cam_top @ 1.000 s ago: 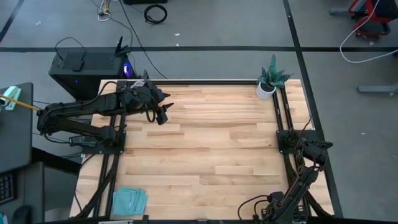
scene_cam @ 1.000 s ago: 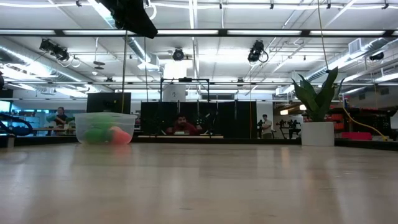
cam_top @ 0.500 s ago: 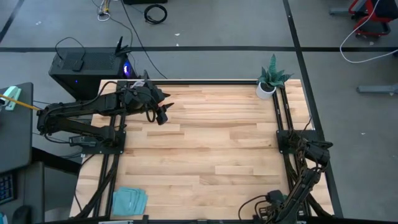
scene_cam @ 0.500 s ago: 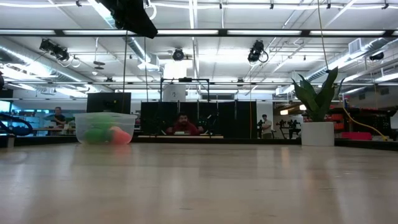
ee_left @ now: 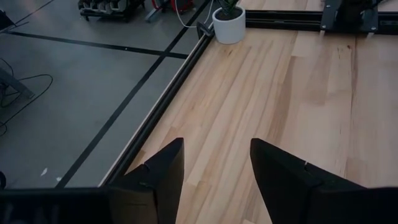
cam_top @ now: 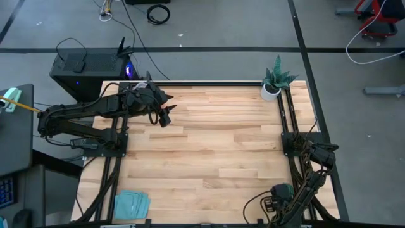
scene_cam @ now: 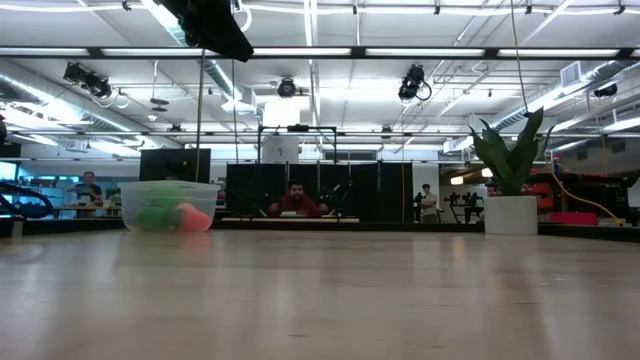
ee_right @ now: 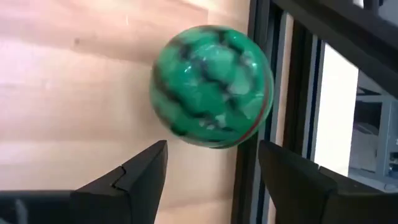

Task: Pick and placing Produce into tupperware
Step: Put the green watermelon into the transparent bin

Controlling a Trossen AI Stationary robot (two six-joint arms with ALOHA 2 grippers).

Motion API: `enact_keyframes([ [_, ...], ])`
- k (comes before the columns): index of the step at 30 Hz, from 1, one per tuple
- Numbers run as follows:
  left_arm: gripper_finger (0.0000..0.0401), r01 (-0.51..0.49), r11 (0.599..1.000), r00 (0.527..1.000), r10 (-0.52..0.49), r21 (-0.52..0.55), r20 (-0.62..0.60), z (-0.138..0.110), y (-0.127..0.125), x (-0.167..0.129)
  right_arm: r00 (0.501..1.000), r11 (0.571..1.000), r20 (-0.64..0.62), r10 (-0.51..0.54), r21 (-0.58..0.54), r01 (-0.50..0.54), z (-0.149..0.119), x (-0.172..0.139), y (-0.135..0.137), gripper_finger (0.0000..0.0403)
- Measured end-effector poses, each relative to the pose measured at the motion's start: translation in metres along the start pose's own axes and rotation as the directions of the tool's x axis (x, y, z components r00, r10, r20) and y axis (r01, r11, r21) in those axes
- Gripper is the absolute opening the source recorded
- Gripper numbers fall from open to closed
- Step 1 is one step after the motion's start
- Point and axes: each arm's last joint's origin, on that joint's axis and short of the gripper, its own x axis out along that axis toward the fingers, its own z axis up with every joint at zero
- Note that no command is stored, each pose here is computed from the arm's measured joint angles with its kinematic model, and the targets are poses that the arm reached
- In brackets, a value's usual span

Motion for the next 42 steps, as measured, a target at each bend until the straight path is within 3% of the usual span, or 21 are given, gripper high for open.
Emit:
enact_keyframes([
  [9,0.0194,0.0,1.0,1.0,0.0,0.0,0.0,0.0,0.0,0.0,0.995,1.0,0.098,0.027,0.009,-0.028,0.017,0.032,0.009,0.0257],
  [19,0.0194,0.0,1.0,1.0,0.0,-0.001,0.002,0.0,0.0,0.0,0.927,0.999,0.373,0.039,-0.021,-0.033,0.046,0.032,0.015,0.0258],
  [26,0.0194,0.0,1.0,1.0,0.0,0.0,0.001,0.0,0.0,0.0,0.945,0.999,0.324,0.048,-0.011,-0.046,0.06,0.013,0.007,0.0258],
  [31,0.0194,0.0,1.0,1.0,0.0,0.002,-0.005,0.0,-0.001,0.003,0.942,0.984,0.294,0.161,0.024,-0.176,0.077,-0.014,-0.015,0.0258],
  [36,0.0197,-0.003,1.0,0.999,0.003,0.012,-0.035,-0.002,-0.004,0.012,0.929,0.956,0.255,0.267,0.048,-0.288,0.11,-0.031,-0.033,0.0258],
  [42,0.0189,-0.001,1.0,0.997,0.003,0.026,-0.075,-0.005,-0.01,0.028,0.932,0.949,0.211,0.293,0.057,-0.311,0.164,-0.03,-0.042,0.0258],
])
